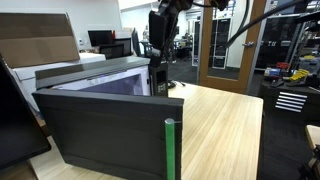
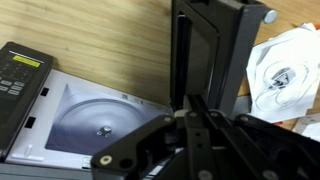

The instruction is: Open the microwave door open widely

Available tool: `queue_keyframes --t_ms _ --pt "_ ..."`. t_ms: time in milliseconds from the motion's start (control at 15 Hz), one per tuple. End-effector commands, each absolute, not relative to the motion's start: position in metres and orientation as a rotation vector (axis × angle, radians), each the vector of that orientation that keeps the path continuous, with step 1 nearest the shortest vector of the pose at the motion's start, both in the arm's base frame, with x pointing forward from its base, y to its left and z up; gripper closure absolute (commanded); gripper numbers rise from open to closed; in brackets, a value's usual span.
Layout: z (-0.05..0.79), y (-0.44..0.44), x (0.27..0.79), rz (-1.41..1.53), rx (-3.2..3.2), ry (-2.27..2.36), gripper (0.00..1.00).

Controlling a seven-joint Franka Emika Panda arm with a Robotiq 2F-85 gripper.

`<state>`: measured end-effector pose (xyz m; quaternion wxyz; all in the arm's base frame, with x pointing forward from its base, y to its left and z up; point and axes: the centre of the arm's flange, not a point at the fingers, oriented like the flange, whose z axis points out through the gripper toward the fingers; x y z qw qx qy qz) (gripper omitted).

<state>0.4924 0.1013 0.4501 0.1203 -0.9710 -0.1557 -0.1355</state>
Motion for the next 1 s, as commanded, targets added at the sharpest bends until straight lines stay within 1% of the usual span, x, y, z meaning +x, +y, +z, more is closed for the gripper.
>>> queue_keyframes --t_ms 0,333,733,933 --pt "0.411 0.102 0.484 -0.477 -2.888 -0.35 1.0" --pt "0.375 0.144 0.456 -0.453 -2.872 -0.408 1.0" --pt "0.383 0.205 0.424 -0.381 -2.783 -0.552 1.0" --pt "0.393 0.204 0.428 -0.384 -2.892 -0.512 1.0"
